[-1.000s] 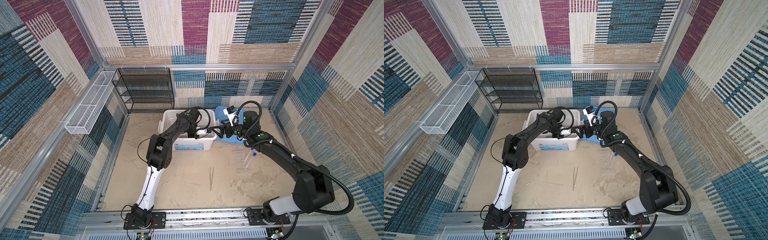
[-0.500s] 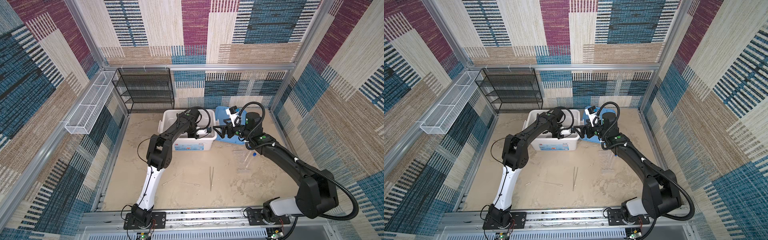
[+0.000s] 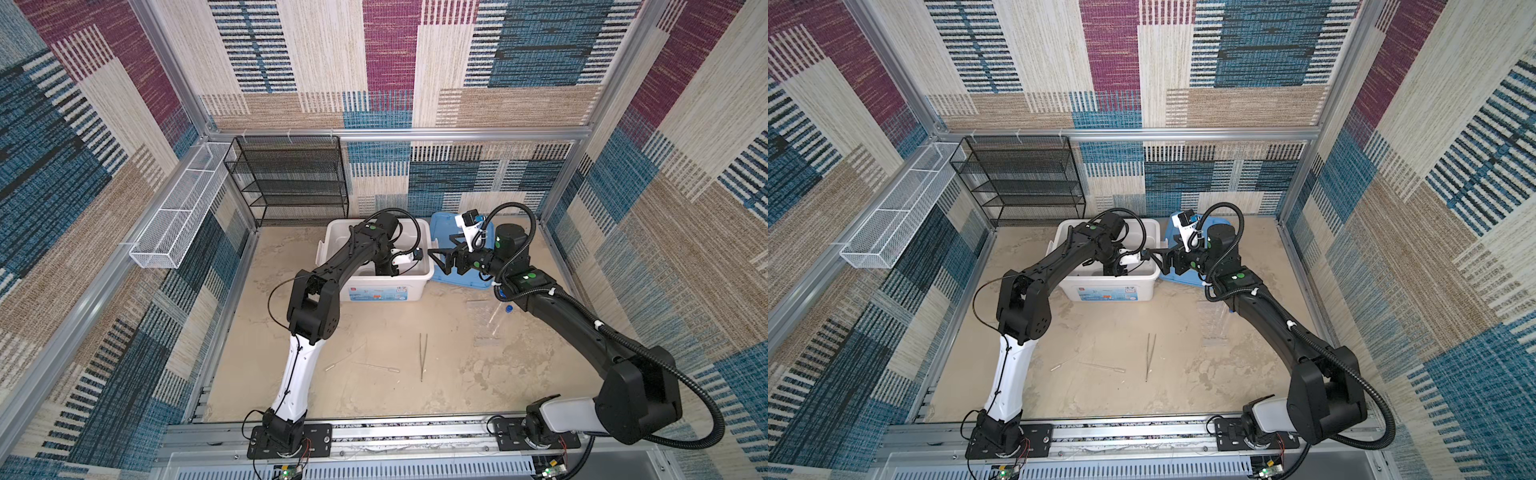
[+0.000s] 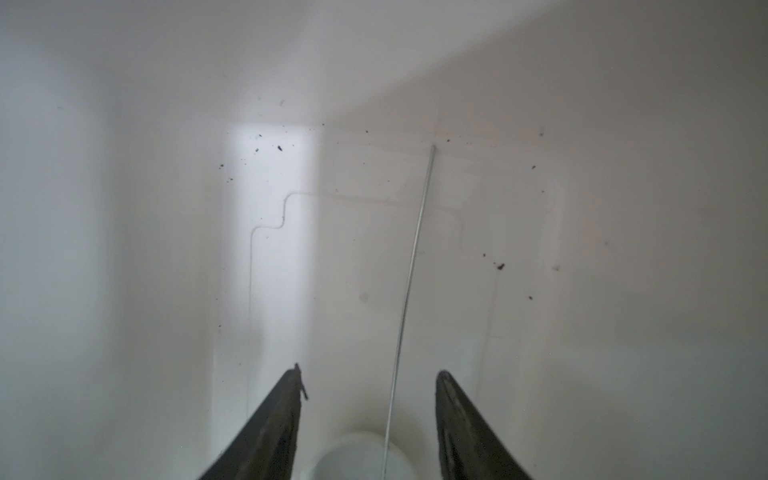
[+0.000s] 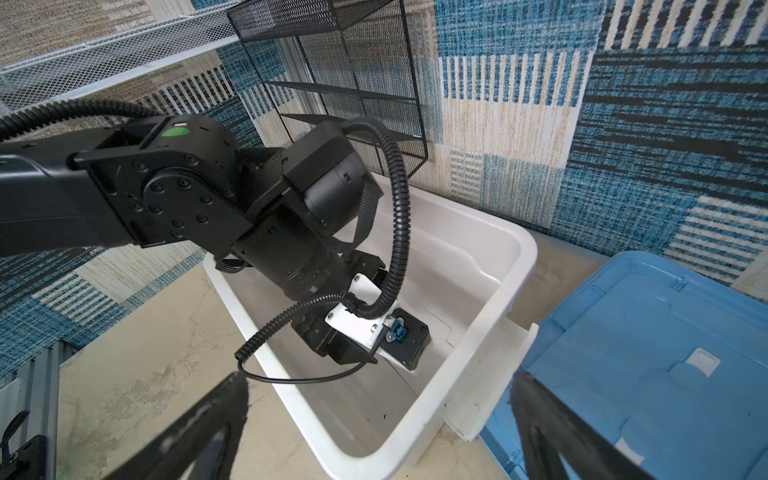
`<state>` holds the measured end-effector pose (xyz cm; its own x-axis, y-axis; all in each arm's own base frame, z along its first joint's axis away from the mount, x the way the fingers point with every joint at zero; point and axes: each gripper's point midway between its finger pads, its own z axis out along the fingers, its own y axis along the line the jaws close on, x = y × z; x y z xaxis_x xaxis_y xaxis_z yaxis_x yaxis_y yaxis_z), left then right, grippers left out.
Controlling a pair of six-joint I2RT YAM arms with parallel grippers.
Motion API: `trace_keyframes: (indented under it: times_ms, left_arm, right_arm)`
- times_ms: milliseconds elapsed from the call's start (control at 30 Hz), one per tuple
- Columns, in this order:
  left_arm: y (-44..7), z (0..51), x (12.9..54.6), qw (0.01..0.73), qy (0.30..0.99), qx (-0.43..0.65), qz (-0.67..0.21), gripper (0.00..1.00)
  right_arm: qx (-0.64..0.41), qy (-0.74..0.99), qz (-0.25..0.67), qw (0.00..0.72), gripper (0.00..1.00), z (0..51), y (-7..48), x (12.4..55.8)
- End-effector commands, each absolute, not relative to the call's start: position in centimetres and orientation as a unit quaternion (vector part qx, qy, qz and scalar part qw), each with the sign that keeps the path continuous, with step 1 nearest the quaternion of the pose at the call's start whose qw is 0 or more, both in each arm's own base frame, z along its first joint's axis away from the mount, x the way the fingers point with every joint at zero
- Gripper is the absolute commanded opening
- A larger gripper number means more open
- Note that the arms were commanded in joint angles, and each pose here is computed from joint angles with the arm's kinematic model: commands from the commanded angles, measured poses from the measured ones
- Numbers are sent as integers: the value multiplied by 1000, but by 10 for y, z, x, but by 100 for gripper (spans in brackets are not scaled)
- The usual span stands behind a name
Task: Organize the chemistry lab equipment
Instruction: 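Withdraw the left gripper from the bin and move it over the tweezers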
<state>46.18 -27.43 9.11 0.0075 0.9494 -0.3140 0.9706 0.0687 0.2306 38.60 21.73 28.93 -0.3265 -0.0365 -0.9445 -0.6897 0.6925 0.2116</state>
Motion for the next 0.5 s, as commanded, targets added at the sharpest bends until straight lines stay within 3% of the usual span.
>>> trace_keyframes:
  times_ms: [0,133,200,233,267,300,467]
  left_arm:
    - [-273,107,467,216,700,680,-11,54]
    - [-272,136,470,249,699,671,-2,55]
    - [-272,153,473,270,699,662,5,60]
    - [-273,163,474,282,698,658,7,70]
    - [-273,175,474,296,697,653,9,90]
    - [-274,185,473,307,696,650,8,98]
    - [-272,239,462,371,689,623,8,98]
  right_arm:
    - [-243,741,305,547,99,301,216,387]
    - [-241,738,303,553,99,309,214,385]
    - [-237,735,301,559,99,314,213,383]
    - [-236,733,301,563,99,318,212,382]
    - [-235,731,301,566,99,321,211,381]
    - [-233,731,300,567,99,323,210,379]
    - [-229,728,299,573,99,335,205,370]
